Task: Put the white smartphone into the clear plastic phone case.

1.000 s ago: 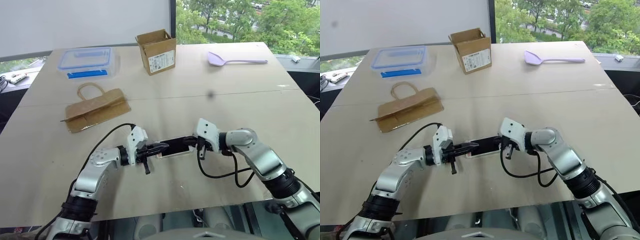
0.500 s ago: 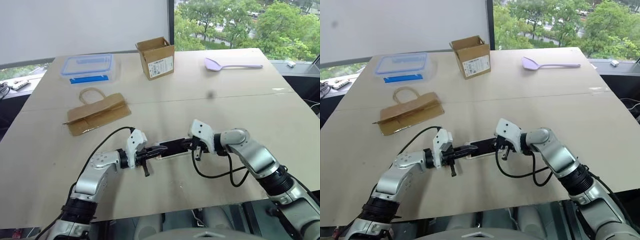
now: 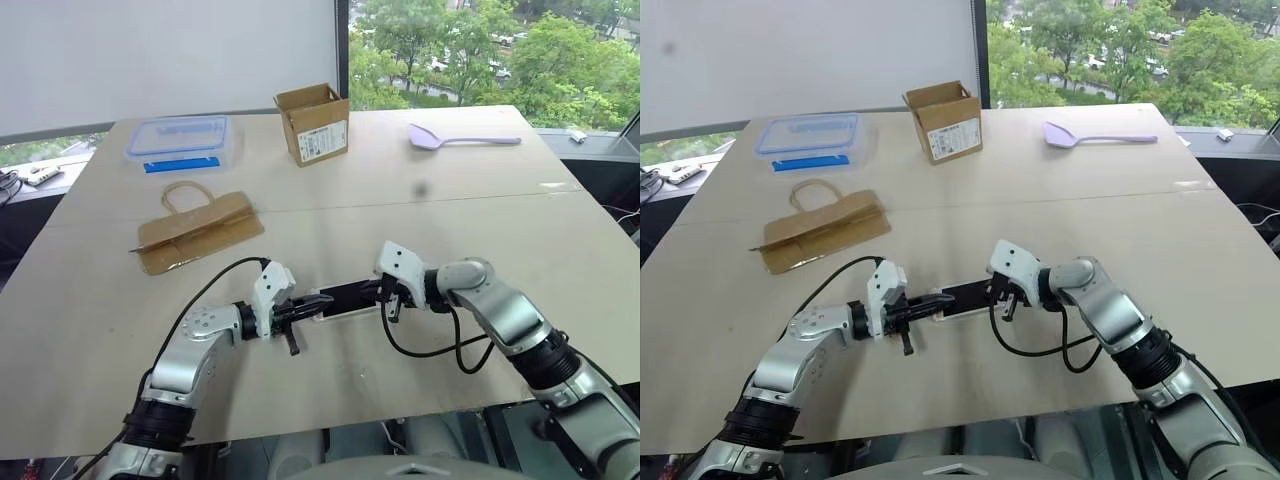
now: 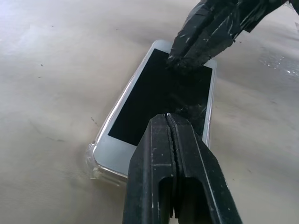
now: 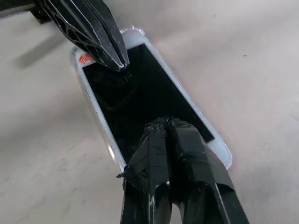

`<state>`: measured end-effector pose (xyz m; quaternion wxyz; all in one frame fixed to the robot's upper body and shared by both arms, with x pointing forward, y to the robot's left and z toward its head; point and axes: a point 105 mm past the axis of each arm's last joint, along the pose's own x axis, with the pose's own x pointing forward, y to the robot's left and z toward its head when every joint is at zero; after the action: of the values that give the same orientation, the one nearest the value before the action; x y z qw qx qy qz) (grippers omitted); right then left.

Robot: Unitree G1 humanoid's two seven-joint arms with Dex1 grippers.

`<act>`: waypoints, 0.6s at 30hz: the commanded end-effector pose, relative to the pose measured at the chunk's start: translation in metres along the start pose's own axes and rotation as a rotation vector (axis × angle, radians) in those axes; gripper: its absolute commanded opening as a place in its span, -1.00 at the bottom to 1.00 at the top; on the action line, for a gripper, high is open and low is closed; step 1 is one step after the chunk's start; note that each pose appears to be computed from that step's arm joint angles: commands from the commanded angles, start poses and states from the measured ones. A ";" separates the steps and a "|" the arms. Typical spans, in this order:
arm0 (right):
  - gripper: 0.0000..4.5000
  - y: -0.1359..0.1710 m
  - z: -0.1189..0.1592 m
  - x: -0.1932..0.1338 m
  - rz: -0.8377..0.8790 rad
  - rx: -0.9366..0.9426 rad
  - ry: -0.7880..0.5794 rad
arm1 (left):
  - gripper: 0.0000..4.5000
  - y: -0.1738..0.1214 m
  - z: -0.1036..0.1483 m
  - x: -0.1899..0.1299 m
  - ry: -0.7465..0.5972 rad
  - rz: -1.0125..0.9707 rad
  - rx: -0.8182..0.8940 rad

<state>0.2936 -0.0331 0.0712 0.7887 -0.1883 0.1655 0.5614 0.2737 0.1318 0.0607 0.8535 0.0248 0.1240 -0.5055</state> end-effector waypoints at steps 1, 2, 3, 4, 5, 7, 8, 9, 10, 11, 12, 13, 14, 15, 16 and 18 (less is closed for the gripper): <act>-0.97 -0.003 -0.011 -0.006 -0.034 0.084 -0.058 | -1.00 0.001 0.023 -0.002 -0.103 0.019 -0.008; -0.97 -0.005 -0.003 -0.011 -0.048 0.062 -0.093 | -1.00 0.002 0.030 -0.003 -0.133 0.027 -0.023; -0.97 -0.007 0.005 -0.017 -0.065 0.051 -0.128 | -1.00 0.004 0.035 -0.005 -0.158 0.040 -0.042; -0.97 -0.009 0.013 -0.024 -0.080 0.048 -0.160 | -1.00 0.005 0.038 -0.008 -0.169 0.049 -0.057; -0.97 -0.010 0.020 -0.031 -0.093 0.042 -0.184 | -1.00 0.006 0.039 -0.011 -0.167 0.053 -0.064; -0.97 -0.011 0.026 -0.040 -0.113 0.026 -0.197 | -1.00 0.006 0.038 -0.017 -0.152 0.054 -0.067; -0.97 -0.012 0.027 -0.043 -0.123 0.020 -0.196 | -1.00 0.006 0.037 -0.019 -0.147 0.055 -0.067; -0.97 -0.013 0.029 -0.047 -0.134 0.014 -0.197 | -1.00 0.006 0.037 -0.021 -0.144 0.058 -0.069; -0.97 -0.014 0.033 -0.052 -0.151 0.010 -0.202 | -1.00 0.007 0.038 -0.026 -0.143 0.067 -0.076; -0.97 -0.016 0.036 -0.057 -0.167 0.005 -0.207 | -1.00 0.009 0.038 -0.030 -0.141 0.077 -0.082; -0.97 -0.018 0.037 -0.063 -0.183 0.000 -0.200 | -1.00 0.010 0.037 -0.036 -0.130 0.083 -0.082; -0.97 -0.019 0.038 -0.066 -0.194 -0.002 -0.191 | -1.00 0.011 0.035 -0.040 -0.118 0.084 -0.081; -0.97 -0.020 0.036 -0.070 -0.204 -0.012 -0.169 | -1.00 0.011 0.031 -0.043 -0.097 0.079 -0.075; -0.97 -0.021 0.032 -0.074 -0.212 -0.030 -0.135 | -1.00 0.009 0.025 -0.047 -0.065 0.059 -0.066; -0.97 -0.021 0.029 -0.077 -0.216 -0.042 -0.113 | -1.00 0.007 0.021 -0.050 -0.043 0.044 -0.060; -0.97 -0.019 0.021 -0.081 -0.208 -0.050 -0.068 | -1.00 0.006 0.014 -0.052 -0.007 0.025 -0.041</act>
<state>0.2930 -0.0944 0.1237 0.8483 -0.1894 0.1146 0.4810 0.2609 0.1769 0.0832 0.8678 -0.0122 0.1393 -0.4768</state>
